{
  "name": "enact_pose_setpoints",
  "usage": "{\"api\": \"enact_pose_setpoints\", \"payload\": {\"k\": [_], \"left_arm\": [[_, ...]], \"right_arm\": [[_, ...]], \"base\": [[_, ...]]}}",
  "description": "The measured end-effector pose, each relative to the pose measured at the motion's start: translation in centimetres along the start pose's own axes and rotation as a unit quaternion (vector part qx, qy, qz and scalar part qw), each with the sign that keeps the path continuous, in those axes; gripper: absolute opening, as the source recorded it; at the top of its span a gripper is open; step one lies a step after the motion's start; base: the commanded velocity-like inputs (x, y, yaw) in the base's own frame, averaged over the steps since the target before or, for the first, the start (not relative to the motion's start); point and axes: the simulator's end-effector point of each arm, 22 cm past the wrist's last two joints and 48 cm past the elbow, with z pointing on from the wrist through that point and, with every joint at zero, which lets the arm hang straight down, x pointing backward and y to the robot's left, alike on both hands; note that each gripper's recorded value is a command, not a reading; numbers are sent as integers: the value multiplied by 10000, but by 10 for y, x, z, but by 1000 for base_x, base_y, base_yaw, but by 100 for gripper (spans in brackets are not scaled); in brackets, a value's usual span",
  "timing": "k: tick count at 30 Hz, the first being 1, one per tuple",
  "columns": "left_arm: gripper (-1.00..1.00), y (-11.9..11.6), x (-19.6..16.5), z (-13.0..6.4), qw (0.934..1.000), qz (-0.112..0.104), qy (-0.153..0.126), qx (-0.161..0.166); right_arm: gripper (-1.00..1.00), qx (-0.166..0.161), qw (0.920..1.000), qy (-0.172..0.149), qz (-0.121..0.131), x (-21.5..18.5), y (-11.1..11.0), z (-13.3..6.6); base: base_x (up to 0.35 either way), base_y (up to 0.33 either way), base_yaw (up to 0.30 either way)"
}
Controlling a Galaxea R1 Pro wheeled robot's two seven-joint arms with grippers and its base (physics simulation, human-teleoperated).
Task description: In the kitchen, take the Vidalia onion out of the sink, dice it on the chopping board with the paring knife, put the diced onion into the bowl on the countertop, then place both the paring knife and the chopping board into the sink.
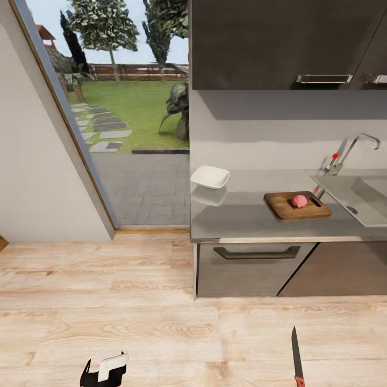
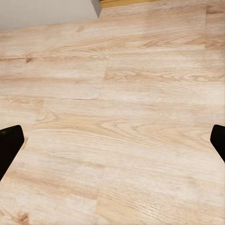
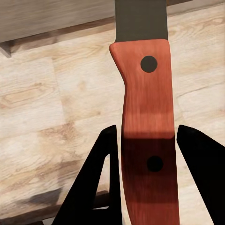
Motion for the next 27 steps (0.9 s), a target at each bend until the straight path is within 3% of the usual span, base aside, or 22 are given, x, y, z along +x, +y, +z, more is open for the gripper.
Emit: {"api": "enact_pose_setpoints", "payload": {"k": [15,21,27], "left_arm": [[100,-15,0,-5,9999,-66,20,86],[100,-33,0,-7,9989,-68,36,470],[100,-41,15,-8,9972,80,361,645]], "right_arm": [[-100,-16,10000,-1,-19,0,1,0],[-100,-19,10000,-1,-23,0,1,0],[-100,-19,10000,0,-24,0,1,0]], "base": [[0,0,0],[0,0,0],[0,0,0]]}}
